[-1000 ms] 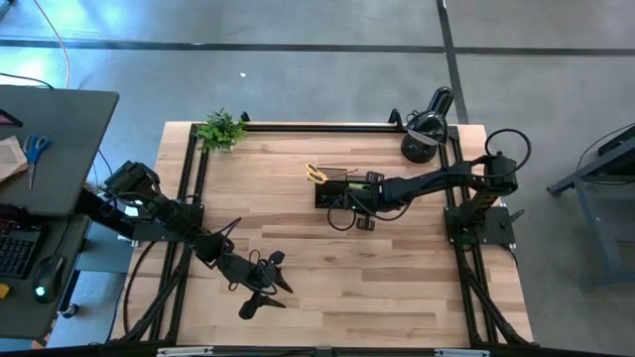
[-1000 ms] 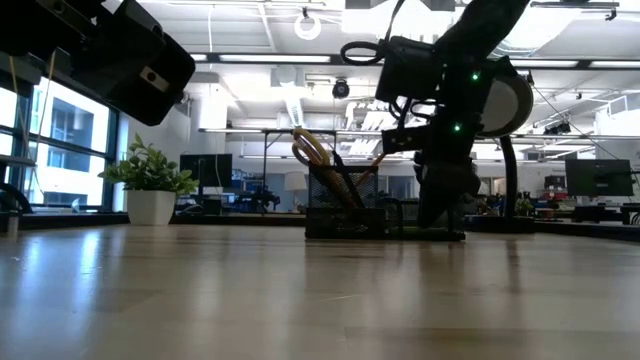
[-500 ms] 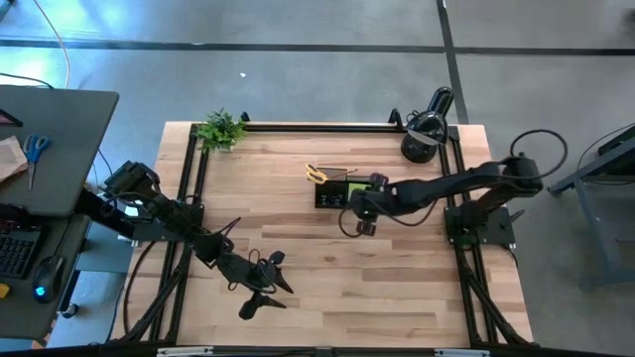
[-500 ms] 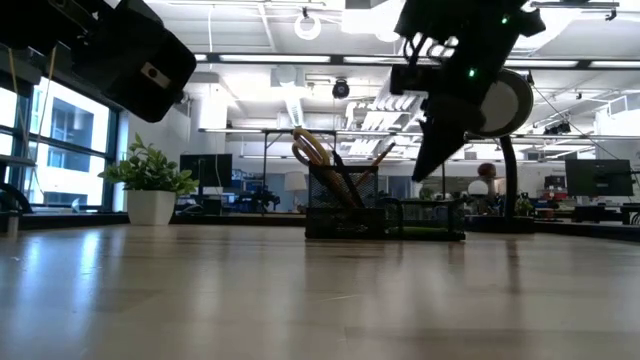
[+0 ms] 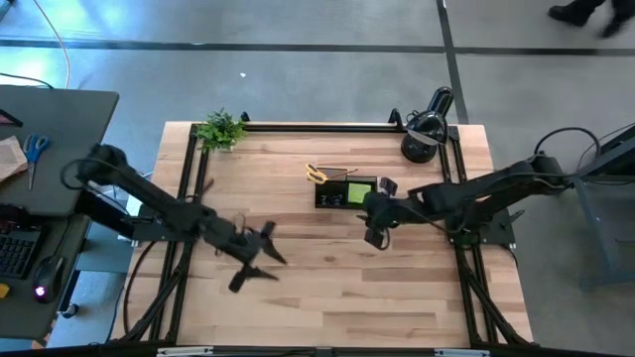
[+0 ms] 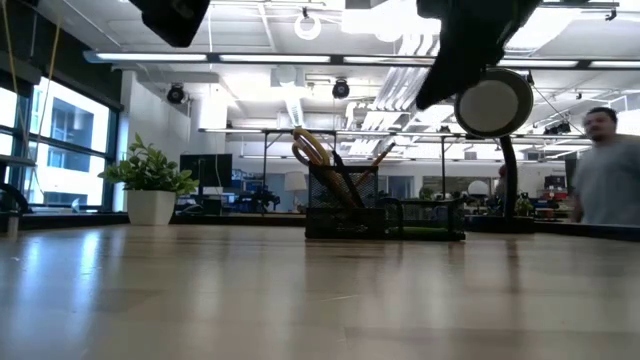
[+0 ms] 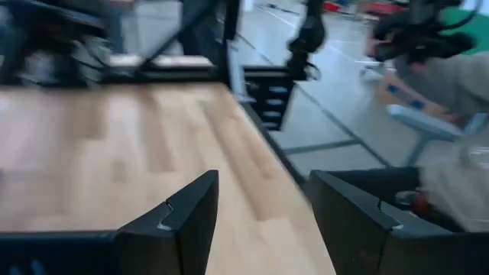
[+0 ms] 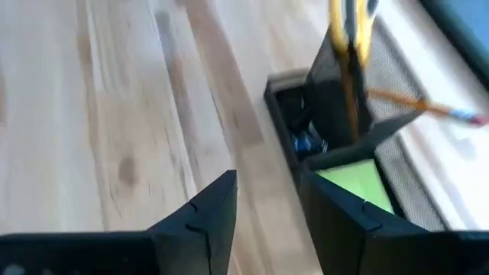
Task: Pick and place office supplies into organizer
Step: Return to Home Position
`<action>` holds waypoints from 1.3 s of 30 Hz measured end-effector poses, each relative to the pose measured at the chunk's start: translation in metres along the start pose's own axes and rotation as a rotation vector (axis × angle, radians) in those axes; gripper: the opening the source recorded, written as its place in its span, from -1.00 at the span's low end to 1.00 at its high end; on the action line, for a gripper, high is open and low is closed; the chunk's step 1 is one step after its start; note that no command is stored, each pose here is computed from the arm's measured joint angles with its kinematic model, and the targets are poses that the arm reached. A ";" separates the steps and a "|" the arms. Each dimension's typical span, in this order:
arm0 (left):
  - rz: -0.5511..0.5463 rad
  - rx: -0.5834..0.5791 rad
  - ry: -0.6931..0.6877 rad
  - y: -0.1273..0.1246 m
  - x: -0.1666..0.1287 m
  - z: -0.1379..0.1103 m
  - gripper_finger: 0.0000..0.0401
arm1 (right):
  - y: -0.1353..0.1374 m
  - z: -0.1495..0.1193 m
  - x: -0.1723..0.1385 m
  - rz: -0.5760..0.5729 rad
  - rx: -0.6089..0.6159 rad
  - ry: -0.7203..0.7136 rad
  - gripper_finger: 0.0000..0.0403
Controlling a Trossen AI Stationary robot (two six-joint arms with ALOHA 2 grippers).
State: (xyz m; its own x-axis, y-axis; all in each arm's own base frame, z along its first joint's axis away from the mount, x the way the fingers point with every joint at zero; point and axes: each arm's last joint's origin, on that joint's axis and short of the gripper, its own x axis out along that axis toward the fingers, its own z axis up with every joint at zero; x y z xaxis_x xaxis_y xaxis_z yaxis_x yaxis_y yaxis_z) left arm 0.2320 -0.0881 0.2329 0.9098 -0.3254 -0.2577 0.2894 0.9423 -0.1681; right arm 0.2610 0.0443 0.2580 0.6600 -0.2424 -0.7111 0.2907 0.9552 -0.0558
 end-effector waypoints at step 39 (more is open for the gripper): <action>0.217 -0.021 -0.136 0.064 -0.104 -0.102 -0.65 | -0.070 -0.171 -0.025 0.156 0.170 -0.698 -0.99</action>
State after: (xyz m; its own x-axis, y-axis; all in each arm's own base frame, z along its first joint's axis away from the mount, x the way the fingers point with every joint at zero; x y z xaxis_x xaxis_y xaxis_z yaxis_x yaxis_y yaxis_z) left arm 0.1257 -0.0020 0.1521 0.9819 -0.1007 -0.1602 0.0779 0.9866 -0.1430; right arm 0.1060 0.0127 0.1594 0.9735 -0.2113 -0.0872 0.2230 0.9617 0.1597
